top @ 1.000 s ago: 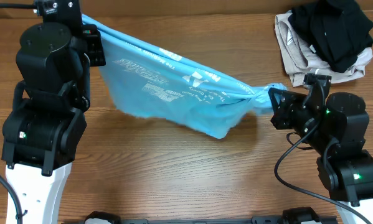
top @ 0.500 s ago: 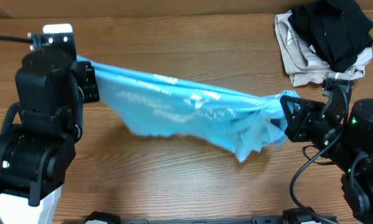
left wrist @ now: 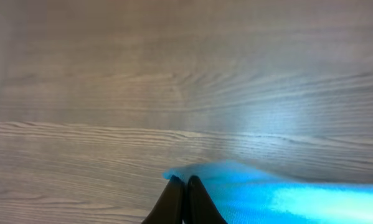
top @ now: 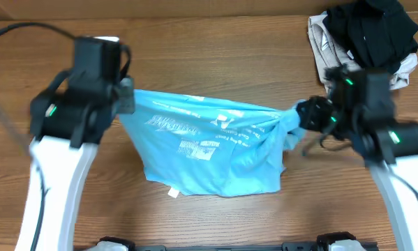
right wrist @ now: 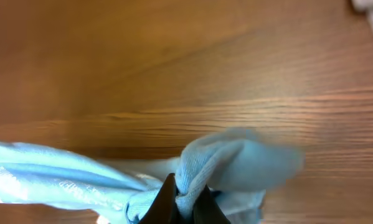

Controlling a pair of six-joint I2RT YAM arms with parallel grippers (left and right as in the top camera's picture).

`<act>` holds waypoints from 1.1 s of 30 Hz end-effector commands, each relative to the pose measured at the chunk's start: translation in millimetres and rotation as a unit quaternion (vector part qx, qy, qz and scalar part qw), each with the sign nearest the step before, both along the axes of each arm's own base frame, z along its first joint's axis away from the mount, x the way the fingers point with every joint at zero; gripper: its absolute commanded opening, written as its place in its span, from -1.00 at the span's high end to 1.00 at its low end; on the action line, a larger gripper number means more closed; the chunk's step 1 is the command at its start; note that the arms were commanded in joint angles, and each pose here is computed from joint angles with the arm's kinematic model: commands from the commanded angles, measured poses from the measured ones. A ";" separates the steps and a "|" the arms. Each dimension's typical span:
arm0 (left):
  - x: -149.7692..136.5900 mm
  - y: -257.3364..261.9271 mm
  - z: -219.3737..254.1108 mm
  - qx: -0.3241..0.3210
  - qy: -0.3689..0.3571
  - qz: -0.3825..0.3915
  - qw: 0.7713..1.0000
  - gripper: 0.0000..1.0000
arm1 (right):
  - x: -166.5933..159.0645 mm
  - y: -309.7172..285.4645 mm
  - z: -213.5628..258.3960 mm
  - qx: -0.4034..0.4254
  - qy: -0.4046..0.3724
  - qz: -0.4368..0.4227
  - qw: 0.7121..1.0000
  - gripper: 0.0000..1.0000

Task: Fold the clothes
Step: 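Stretch the T-shirt between both grippers and lay it flat on table, then release the T-shirt and pull both grippers back to the sides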

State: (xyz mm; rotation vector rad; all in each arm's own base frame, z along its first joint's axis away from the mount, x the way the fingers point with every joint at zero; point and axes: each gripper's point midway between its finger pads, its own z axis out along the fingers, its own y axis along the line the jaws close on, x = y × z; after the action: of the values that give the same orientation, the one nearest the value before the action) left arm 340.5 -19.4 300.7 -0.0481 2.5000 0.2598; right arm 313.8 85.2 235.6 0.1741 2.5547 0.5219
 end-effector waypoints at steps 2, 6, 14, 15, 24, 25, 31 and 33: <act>40.1 -6.5 -45.6 0.005 0.047 0.008 0.999 0.92 | 41.1 0.3 -48.1 -0.020 0.044 0.002 0.999 0.92; 84.9 -14.8 -84.1 0.020 0.054 -0.008 0.998 0.92 | 81.2 5.1 -83.7 -0.019 0.042 0.002 0.999 0.92; 154.4 -9.9 -105.9 0.006 -0.018 0.000 1.000 0.47 | 137.4 12.4 -66.7 -0.006 -0.064 0.001 0.998 0.83; 155.9 -12.3 -100.6 -0.003 -0.024 -0.005 1.000 0.31 | 140.6 12.9 -60.0 -0.005 -0.074 0.002 0.997 0.76; 113.0 -58.8 -56.6 -0.110 0.005 -0.099 0.989 -0.68 | 135.1 8.0 -1.6 -0.022 -0.090 0.013 0.996 -1.00; 102.2 -64.5 -60.5 -0.123 0.027 -0.109 0.986 -0.71 | 131.1 5.5 1.5 -0.023 -0.083 0.011 0.996 -1.00; 44.5 -67.9 -99.6 -0.126 0.167 -0.113 0.971 -0.40 | 112.5 -5.2 -8.0 -0.030 -0.037 0.000 0.999 -1.00; 32.4 -65.7 -113.2 -0.123 0.197 -0.108 0.966 -0.36 | 109.9 -8.4 -13.1 -0.037 -0.027 -0.004 0.999 -1.00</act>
State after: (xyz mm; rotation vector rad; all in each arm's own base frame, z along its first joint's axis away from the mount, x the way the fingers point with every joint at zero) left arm 386.2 -76.5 199.1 0.1504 2.8359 -0.0955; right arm 422.7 83.2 208.9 0.1365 2.5479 0.4551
